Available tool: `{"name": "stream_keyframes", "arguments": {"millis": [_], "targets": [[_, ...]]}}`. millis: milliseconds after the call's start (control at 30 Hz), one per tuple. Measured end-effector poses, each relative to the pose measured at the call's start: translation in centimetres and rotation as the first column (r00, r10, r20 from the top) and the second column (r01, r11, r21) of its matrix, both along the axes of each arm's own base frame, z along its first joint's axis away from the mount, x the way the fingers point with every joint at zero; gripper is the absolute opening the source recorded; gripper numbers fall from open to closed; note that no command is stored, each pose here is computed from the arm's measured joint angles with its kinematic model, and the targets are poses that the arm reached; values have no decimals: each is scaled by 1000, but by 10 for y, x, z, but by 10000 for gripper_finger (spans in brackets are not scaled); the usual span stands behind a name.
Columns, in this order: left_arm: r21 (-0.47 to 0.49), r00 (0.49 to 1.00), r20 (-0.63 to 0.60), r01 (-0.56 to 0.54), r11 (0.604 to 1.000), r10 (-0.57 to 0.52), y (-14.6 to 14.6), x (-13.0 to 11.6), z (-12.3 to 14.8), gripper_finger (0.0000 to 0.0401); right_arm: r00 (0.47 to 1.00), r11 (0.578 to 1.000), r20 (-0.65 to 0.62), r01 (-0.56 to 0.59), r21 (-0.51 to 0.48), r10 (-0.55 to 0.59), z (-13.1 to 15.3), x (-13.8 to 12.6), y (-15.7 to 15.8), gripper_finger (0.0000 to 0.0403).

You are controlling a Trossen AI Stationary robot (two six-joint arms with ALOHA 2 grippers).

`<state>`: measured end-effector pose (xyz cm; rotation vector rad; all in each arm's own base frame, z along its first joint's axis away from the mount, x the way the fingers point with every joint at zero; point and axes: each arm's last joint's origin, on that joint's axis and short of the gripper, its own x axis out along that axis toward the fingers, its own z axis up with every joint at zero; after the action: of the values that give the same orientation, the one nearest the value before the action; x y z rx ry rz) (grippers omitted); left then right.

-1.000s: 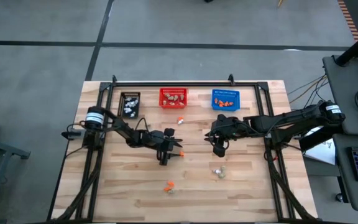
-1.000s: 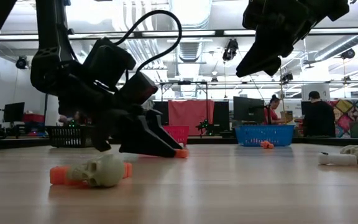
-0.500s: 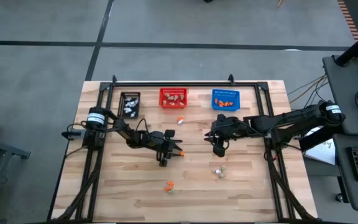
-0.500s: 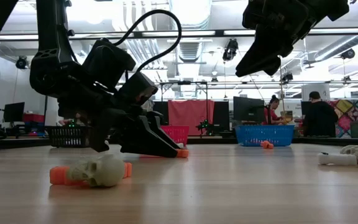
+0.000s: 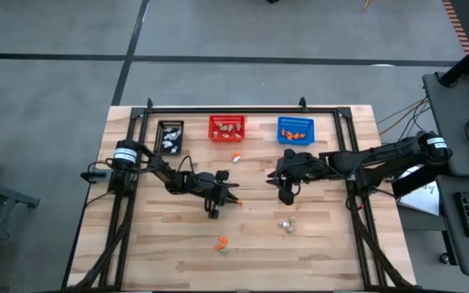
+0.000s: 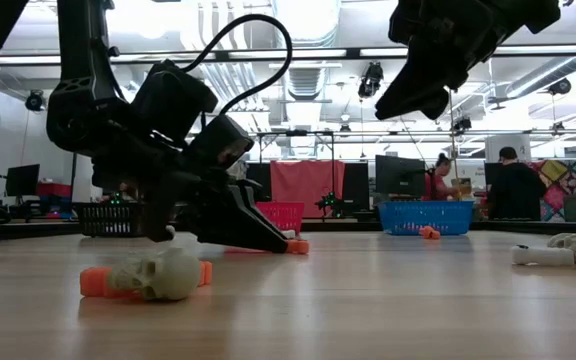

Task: Sort Halloween decoration
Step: Put the orange skeleton toy into the blue bin

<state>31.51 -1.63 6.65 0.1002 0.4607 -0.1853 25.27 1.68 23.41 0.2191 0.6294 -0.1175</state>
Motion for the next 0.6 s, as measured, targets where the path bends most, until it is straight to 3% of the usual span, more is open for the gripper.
{"name": "stream_keyframes", "arguments": {"millis": [167, 400, 600], "targets": [[14, 999, 33, -42, 999, 42, 2, 0, 11, 3, 998, 1000, 59, 0, 3, 0, -2, 3, 0, 84], [45, 956, 140, -265, 963, 257, 8, 2, 39, 2, 998, 995, 67, -12, -98, 18, -14, 16, 0, 88], [34, 933, 190, -319, 947, 307, 9, 2, 53, 2, 1000, 993, 14, -4, -121, 6, -34, 29, -4, 130]]}}
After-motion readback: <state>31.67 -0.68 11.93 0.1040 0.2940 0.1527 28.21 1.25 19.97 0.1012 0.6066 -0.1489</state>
